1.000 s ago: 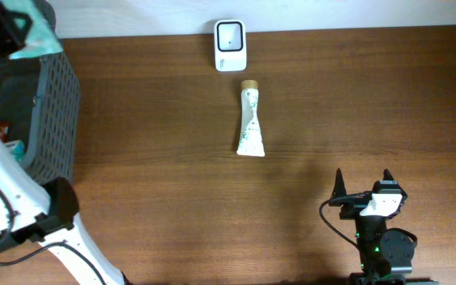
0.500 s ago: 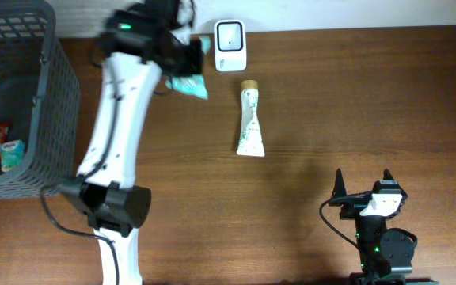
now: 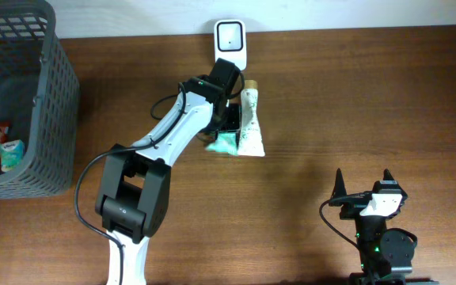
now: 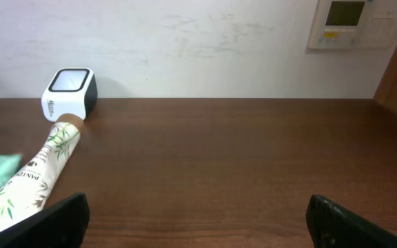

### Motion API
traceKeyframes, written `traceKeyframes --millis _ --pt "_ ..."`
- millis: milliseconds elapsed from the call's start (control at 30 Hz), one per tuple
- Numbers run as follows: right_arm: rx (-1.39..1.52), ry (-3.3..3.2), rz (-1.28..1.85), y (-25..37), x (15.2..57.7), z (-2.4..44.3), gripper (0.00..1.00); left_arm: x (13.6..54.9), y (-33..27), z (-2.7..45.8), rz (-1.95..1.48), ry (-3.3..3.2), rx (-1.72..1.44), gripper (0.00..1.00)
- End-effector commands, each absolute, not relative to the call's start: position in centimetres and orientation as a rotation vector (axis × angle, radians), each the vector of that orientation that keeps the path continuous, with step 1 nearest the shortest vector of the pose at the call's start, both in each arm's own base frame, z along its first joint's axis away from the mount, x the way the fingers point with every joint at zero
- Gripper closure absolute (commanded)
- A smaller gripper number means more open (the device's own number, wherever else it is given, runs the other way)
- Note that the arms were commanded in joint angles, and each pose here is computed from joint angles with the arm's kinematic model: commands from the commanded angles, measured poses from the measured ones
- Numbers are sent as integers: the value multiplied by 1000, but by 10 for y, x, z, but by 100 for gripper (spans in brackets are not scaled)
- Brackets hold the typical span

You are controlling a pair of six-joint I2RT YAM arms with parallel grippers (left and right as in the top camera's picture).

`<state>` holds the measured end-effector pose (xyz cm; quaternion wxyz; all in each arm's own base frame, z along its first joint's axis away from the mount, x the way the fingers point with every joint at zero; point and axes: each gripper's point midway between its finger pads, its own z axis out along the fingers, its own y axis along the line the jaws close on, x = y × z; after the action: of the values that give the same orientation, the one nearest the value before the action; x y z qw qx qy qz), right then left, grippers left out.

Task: Scan the item barcode
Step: 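Carry the green packet to the scanner and set it beside the tube, then reach into the basket and grasp the green tissue pack with the left gripper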

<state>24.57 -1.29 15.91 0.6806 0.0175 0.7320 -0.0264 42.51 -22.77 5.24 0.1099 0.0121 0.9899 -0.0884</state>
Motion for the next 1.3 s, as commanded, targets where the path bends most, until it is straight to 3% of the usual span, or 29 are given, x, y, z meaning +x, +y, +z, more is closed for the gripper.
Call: traceKeyframes --millis 0,167,233,333,433,767,1267 --pt "36 1649 -65 -14 246 156 1 447 -234 100 -303 2792 97 51" --pt "36 1648 -65 -14 246 156 1 494 -201 278 -381 2421 77 18" --pt "36 1648 -65 -14 246 156 1 499 -154 335 -262 2298 9 18" --pt "36 1649 -65 -14 246 156 1 488 -59 397 -45 2154 -219 0" --pt "36 1648 -65 -14 246 156 1 470 8 422 20 2092 -361 1" --pt "36 1648 -65 -14 246 156 1 417 158 403 234 2124 -738 1" --pt "36 1649 -65 -14 246 156 1 402 232 302 332 2238 -1007 1"
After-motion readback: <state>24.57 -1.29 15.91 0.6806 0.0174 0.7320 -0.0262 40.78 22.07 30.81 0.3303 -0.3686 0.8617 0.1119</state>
